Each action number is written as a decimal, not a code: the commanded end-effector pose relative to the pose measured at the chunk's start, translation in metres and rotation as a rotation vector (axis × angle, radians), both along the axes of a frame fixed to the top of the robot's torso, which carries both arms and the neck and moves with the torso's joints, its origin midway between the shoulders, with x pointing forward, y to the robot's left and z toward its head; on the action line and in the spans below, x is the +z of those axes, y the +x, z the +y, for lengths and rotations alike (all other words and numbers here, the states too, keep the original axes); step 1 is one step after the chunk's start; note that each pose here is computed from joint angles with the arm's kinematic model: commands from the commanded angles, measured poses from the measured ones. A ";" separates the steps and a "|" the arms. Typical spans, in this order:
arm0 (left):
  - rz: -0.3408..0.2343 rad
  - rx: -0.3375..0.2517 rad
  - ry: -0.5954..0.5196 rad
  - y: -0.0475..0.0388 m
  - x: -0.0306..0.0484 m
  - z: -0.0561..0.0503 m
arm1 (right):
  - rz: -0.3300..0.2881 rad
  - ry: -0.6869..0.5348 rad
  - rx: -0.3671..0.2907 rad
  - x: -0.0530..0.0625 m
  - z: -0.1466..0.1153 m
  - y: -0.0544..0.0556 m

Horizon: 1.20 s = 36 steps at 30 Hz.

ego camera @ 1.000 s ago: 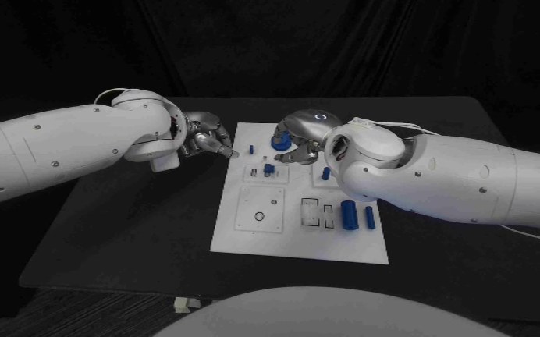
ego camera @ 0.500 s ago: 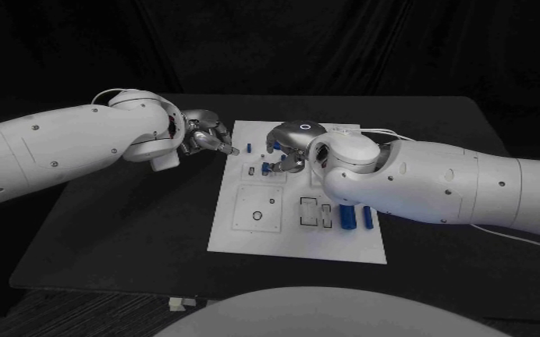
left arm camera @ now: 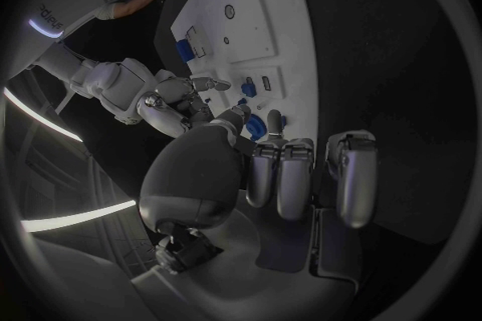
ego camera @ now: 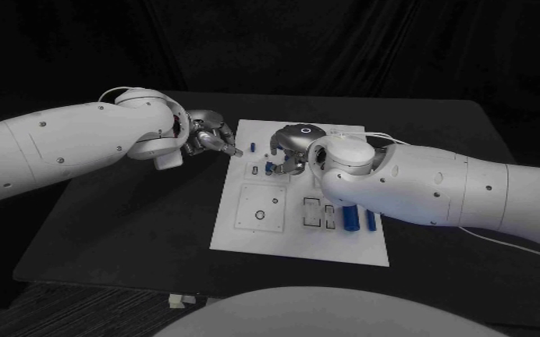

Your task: Assemble the parts on the task board

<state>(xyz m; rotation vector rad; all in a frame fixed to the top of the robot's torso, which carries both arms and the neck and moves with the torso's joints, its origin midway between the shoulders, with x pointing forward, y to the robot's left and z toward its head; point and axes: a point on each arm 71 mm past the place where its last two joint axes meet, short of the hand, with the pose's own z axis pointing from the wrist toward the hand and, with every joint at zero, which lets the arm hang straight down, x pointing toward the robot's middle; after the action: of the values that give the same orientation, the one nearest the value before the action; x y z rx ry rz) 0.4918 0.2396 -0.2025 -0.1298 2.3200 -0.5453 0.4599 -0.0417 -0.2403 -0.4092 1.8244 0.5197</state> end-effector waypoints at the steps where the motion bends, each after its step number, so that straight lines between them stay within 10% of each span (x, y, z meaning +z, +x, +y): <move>1: 0.018 -0.013 -0.004 -0.0016 -0.0001 -0.002 | -0.001 -0.017 -0.001 -0.002 0.001 0.001; 36: 0.020 -0.009 -0.002 -0.0016 -0.0002 0.001 | 0.029 -0.019 0.022 -0.016 0.008 0.005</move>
<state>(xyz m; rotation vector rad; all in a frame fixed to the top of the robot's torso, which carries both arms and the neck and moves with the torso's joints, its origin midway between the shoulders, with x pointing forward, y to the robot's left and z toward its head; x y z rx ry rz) 0.4908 0.2420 -0.2031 -0.1308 2.3316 -0.5375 0.4660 -0.0351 -0.2546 -0.4252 1.8464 0.5226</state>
